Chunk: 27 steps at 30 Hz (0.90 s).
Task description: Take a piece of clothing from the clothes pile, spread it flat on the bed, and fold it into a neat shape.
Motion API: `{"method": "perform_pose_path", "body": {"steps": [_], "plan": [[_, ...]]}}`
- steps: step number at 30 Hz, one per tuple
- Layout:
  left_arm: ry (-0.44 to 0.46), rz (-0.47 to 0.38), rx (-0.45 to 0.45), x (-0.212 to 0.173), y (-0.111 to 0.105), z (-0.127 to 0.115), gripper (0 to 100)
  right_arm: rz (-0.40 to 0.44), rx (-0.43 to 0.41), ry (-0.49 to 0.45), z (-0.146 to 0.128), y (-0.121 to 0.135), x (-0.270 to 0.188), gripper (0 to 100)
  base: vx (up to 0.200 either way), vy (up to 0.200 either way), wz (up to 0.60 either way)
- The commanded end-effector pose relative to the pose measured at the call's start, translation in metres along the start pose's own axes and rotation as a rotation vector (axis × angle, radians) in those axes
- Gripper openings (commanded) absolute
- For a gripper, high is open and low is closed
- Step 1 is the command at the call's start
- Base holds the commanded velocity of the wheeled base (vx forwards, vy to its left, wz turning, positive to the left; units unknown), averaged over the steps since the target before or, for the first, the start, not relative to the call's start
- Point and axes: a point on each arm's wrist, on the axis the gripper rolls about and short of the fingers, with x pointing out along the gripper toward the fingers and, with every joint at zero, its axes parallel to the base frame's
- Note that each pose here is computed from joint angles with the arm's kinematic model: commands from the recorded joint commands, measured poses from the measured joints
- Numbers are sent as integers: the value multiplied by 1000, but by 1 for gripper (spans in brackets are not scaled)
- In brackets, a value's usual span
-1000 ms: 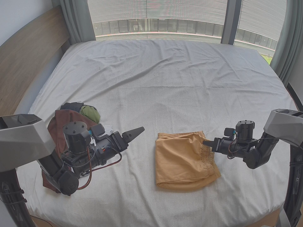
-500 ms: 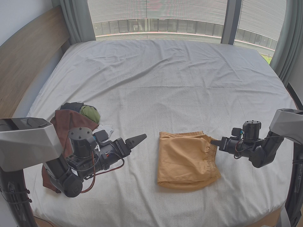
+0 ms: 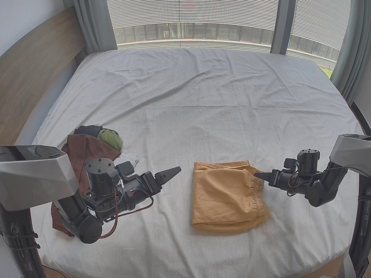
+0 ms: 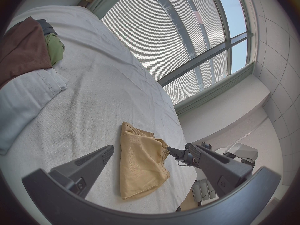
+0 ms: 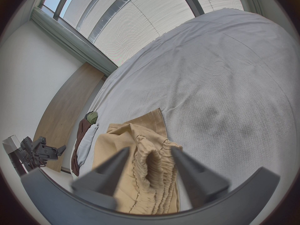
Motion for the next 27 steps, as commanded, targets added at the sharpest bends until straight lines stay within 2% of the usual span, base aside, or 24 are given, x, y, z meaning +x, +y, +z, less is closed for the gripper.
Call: {"method": "perform_pose_path", "body": {"steps": [1, 11, 21, 27], "plan": [[6, 5, -1, 0, 2, -2, 100, -3, 1, 2, 0, 7, -14, 100, 0, 0, 0], [2, -1, 1, 0, 0, -1, 100, -47, 55, 107, -32, 8, -40, 100, 0, 0, 0], [-5, -5, 2, -1, 0, 0, 100, -74, 99, 208, -61, -6, -26, 100, 0, 0, 0], [-4, -6, 2, -1, -1, 0, 100, -68, 102, 217, -62, -5, -23, 100, 0, 0, 0]]}}
